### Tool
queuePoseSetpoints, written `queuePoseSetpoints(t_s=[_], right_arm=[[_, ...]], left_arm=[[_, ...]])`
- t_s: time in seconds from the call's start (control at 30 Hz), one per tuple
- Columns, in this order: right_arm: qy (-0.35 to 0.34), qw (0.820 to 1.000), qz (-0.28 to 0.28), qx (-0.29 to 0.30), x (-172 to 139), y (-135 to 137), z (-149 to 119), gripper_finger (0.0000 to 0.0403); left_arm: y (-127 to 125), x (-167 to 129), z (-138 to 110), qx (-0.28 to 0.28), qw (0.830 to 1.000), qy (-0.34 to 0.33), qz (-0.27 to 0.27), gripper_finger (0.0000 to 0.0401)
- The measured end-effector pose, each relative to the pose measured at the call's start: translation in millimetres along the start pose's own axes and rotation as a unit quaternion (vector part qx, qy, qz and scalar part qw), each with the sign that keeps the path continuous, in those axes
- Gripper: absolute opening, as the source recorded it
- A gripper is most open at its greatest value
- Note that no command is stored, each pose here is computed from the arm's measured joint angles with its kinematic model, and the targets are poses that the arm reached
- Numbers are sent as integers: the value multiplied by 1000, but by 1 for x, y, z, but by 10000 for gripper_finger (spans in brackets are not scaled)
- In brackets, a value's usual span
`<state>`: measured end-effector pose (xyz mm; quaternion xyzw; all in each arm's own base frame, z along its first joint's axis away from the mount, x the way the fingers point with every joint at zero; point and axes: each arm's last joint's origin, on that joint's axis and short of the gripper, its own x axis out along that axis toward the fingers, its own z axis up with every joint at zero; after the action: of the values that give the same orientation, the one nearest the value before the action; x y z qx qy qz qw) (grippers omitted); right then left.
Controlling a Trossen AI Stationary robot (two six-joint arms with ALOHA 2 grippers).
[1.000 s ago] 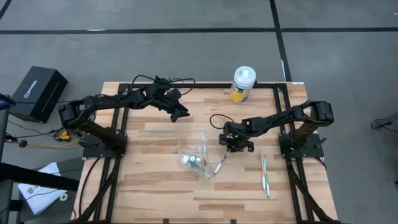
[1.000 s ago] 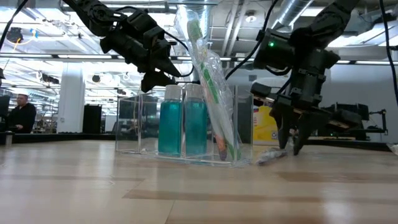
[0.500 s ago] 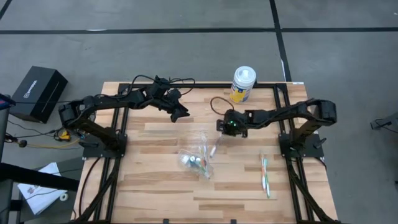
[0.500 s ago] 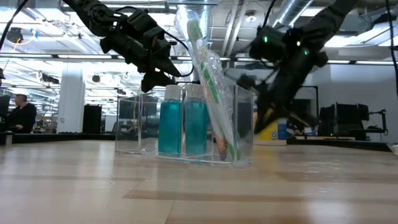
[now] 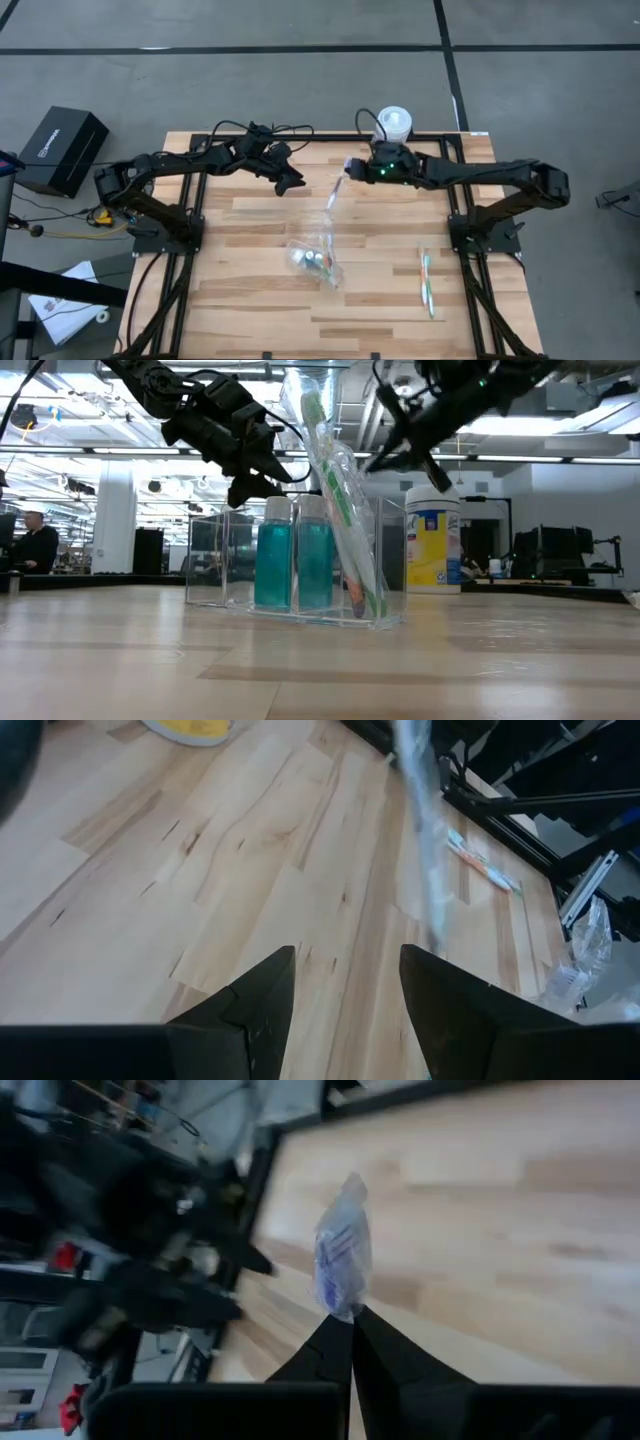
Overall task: Pick & Place toothbrushing station
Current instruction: Put the purple toothbrush into the transparent organizer
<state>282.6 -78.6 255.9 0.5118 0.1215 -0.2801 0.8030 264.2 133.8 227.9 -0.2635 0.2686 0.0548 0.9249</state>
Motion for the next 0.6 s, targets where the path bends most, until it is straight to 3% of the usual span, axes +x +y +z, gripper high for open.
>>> queuePoseSetpoints(t_s=[0.17,0.43,0.6], right_arm=[[2,999,16,-40,-1,20,10,0],[18,996,40,-72,8,36,17,0],[4,994,64,-86,3,48,30,0]], left_arm=[[-4,-3,7,7,999,-30,-23,176],[-27,-35,36,53,982,-158,-92,177],[-25,-41,38,54,981,-158,-101,189]])
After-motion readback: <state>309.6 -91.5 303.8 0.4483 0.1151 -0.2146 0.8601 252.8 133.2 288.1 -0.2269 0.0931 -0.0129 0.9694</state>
